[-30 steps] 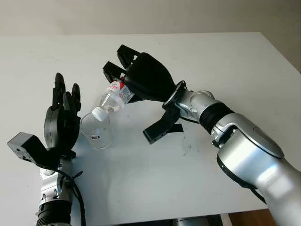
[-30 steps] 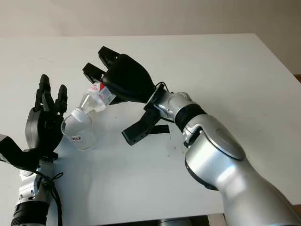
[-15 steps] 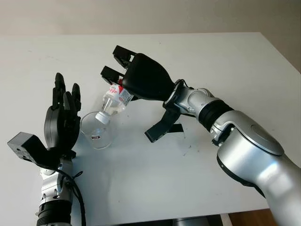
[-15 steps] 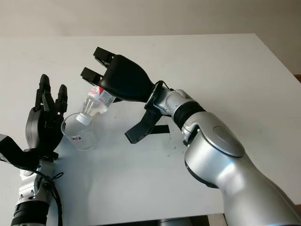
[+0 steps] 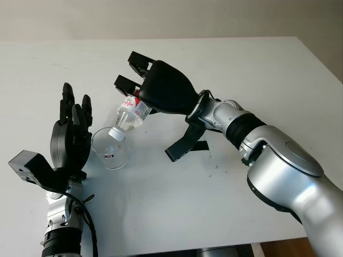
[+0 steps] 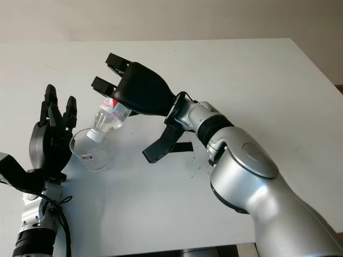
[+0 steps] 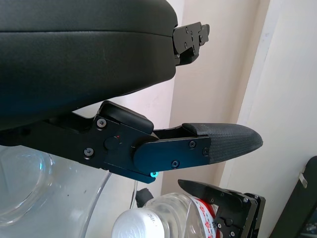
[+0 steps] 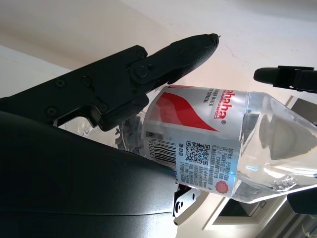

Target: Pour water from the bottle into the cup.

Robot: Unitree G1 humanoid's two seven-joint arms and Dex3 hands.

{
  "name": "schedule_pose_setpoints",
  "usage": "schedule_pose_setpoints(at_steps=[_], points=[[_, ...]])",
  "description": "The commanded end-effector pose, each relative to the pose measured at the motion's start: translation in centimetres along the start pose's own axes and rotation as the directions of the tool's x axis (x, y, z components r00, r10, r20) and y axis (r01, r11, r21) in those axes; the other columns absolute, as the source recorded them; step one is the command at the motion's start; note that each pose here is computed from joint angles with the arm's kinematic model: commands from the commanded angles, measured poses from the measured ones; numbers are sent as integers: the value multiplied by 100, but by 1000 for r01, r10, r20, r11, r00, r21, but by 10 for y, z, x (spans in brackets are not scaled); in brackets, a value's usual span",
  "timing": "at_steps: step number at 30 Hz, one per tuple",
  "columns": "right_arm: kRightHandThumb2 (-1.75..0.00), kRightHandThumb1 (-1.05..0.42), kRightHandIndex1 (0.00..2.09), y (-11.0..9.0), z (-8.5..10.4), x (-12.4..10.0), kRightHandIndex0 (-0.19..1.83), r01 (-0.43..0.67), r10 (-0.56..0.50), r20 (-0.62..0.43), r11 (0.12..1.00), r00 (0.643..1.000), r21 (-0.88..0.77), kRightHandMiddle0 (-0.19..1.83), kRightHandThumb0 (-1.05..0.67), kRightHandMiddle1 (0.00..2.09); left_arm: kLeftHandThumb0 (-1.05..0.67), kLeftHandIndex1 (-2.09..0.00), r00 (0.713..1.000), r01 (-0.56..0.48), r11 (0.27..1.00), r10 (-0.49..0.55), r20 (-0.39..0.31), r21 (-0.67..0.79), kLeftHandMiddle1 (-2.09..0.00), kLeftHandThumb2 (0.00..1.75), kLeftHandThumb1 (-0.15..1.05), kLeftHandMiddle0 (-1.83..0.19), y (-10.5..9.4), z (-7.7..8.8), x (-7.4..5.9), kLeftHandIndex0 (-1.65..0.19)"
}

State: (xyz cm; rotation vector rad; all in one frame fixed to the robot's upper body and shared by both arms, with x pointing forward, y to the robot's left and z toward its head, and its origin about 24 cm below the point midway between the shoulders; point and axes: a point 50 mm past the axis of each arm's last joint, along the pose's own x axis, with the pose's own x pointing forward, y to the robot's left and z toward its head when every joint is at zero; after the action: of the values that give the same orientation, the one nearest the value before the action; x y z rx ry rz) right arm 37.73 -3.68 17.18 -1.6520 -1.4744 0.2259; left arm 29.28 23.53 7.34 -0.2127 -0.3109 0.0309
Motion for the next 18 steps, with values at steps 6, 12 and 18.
schedule_pose_setpoints(at_steps=[6, 12, 18], points=[[-10, -104, 209, -5, -8, 4, 105, 67, -21, -207, 974, 978, 216, 76, -30, 209, -85, 0, 1000, -14, 1000, 13, -22, -17, 0, 52, 105, 2, 0, -8, -6, 17], [-17, -102, 209, 2, -15, -5, 108, 174, 82, -470, 862, 879, 476, 66, -15, 209, -85, 0, 1000, -14, 1000, 13, -22, -17, 0, 52, 105, 3, 1, -7, -8, 17], [-30, -101, 209, 9, -18, -15, 128, 369, 231, -605, 612, 762, 699, 91, -12, 209, -85, 0, 1000, -13, 1000, 13, -22, -15, 0, 52, 105, 3, 2, -6, -9, 17]])
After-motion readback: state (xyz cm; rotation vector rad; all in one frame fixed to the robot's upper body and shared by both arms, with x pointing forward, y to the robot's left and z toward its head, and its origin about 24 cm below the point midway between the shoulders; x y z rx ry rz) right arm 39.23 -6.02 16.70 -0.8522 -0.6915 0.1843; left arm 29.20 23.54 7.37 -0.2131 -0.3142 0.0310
